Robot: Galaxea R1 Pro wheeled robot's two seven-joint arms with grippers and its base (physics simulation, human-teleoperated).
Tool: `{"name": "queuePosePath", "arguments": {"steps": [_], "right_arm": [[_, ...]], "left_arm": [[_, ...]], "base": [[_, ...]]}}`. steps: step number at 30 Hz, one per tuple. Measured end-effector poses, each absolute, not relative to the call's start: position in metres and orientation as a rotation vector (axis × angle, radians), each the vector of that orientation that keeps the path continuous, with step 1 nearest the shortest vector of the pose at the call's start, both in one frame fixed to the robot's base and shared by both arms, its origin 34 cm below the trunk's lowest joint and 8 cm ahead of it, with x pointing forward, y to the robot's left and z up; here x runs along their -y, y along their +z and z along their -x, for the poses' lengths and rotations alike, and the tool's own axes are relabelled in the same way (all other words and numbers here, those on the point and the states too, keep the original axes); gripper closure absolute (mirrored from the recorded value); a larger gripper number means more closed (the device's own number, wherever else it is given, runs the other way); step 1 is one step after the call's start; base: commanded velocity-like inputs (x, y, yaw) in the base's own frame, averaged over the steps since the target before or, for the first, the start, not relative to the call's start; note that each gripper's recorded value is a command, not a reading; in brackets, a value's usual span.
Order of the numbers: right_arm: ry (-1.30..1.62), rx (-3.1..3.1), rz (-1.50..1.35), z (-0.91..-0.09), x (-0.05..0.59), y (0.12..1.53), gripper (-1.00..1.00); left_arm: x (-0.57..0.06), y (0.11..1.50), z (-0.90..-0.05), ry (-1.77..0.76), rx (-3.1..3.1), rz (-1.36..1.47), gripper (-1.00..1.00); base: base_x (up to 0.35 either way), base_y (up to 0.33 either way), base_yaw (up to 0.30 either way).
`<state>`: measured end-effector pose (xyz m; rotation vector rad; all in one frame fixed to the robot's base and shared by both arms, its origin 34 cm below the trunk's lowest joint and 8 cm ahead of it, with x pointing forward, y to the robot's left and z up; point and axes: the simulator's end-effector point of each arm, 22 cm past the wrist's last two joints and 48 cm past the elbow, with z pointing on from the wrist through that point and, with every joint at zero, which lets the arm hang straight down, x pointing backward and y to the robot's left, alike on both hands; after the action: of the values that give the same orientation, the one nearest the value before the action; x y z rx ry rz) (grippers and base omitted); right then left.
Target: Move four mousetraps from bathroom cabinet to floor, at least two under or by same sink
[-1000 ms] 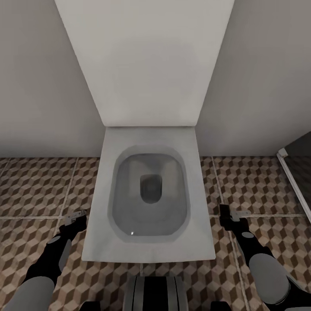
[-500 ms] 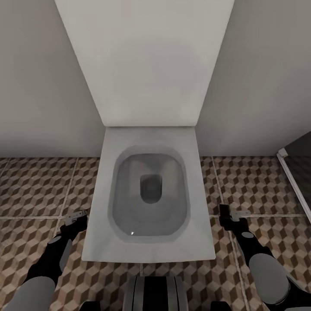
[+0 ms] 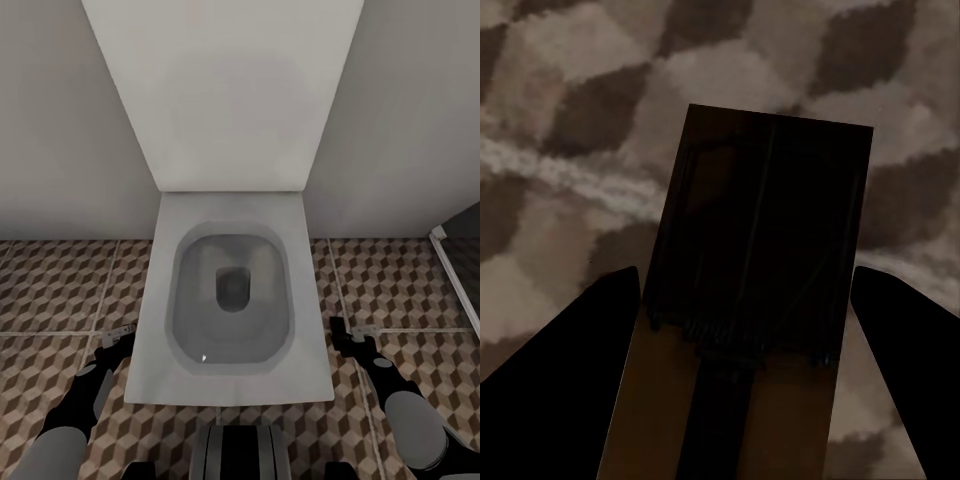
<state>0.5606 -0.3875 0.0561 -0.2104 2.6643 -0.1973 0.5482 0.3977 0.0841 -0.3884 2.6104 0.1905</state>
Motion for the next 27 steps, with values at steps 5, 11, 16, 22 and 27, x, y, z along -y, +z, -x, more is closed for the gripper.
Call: {"name": "queuePosePath", "arguments": {"steps": [5,11,16,22,27], "right_arm": [[-0.197,-2.664,0.211,-0.561,0.387,0.056,1.00],[-0.196,-2.664,0.211,-0.561,0.387,0.056,1.00],[-0.198,-2.676,0.212,-0.555,0.388,0.050,1.00],[-0.201,-2.684,0.212,-0.552,0.388,0.046,1.00],[-0.201,-2.684,0.212,-0.552,0.388,0.046,1.00]], "left_arm": [[-0.398,0.084,-0.548,0.192,-2.610,0.388,1.00],[-0.398,0.084,-0.548,0.191,-2.610,0.388,1.00],[-0.398,0.078,-0.543,0.194,-2.622,0.389,1.00],[-0.398,0.074,-0.540,0.196,-2.630,0.389,1.00],[-0.399,0.075,-0.540,0.197,-2.629,0.388,1.00]], "base": [[0.000,0.000,0.000],[0.000,0.000,0.000],[0.000,0.000,0.000],[0.000,0.000,0.000],[0.000,0.000,0.000]]}}
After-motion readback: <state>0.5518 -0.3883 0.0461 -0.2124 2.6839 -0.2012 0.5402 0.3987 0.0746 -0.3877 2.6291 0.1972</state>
